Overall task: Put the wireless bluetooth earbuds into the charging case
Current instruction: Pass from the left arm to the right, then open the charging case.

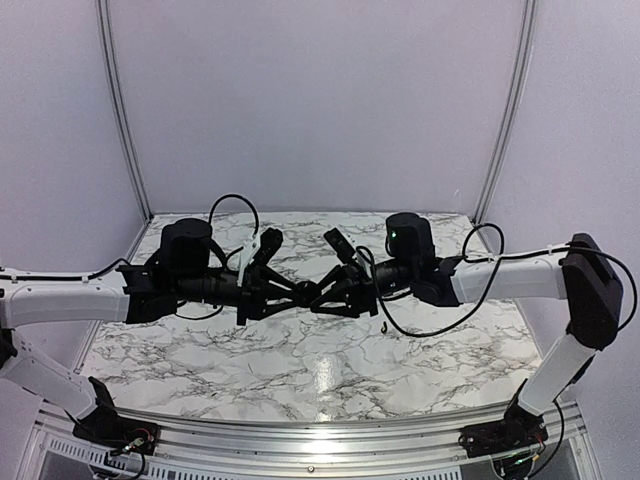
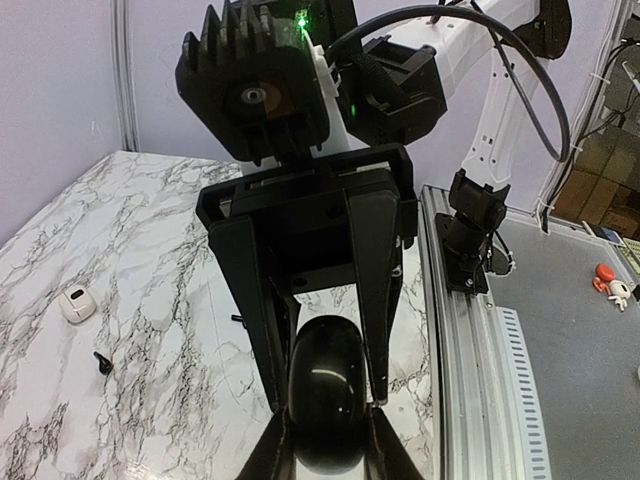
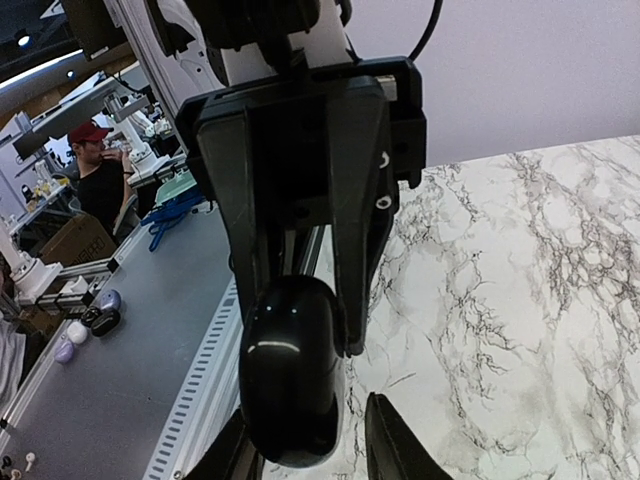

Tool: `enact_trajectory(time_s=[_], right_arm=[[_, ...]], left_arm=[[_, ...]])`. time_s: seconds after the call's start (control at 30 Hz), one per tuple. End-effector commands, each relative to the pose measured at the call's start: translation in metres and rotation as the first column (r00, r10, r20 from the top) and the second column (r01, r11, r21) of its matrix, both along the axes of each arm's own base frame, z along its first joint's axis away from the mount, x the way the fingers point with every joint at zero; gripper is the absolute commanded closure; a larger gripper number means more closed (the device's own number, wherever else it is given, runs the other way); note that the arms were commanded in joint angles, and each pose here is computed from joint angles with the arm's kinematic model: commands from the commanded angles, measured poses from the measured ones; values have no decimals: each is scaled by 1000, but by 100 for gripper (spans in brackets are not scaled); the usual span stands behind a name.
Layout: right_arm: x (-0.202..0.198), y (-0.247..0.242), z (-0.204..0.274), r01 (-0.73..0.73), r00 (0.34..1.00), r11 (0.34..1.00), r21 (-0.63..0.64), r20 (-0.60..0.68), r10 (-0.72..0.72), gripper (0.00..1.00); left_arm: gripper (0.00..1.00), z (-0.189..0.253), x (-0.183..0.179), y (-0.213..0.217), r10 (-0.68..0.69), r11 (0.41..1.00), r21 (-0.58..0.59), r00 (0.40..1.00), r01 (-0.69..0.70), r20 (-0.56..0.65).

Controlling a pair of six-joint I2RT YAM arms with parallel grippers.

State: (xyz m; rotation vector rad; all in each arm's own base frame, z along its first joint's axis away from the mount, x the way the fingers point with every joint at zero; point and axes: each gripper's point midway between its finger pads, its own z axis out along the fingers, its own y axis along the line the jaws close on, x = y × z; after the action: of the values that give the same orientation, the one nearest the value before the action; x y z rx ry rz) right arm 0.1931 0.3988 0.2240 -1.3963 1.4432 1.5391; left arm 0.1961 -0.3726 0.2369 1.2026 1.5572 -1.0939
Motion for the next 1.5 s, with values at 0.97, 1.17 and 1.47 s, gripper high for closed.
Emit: enact_trajectory(time_s=[0.97,1.17,1.47], right_arm=[[-2,-1,27,-15,998,999,45,55,12,100],[-4,-2,26,-23,998,999,46,56,21,100],[2,1,26,9,998,999,43,56,-11,100]], left_arm=[[62,8,31,8,131,991,8,991,-131,-18],[62,14,41,16,194,981,-6,980,-195,-43],[61,20,33,18,144,989,-27,989,-145,-38]])
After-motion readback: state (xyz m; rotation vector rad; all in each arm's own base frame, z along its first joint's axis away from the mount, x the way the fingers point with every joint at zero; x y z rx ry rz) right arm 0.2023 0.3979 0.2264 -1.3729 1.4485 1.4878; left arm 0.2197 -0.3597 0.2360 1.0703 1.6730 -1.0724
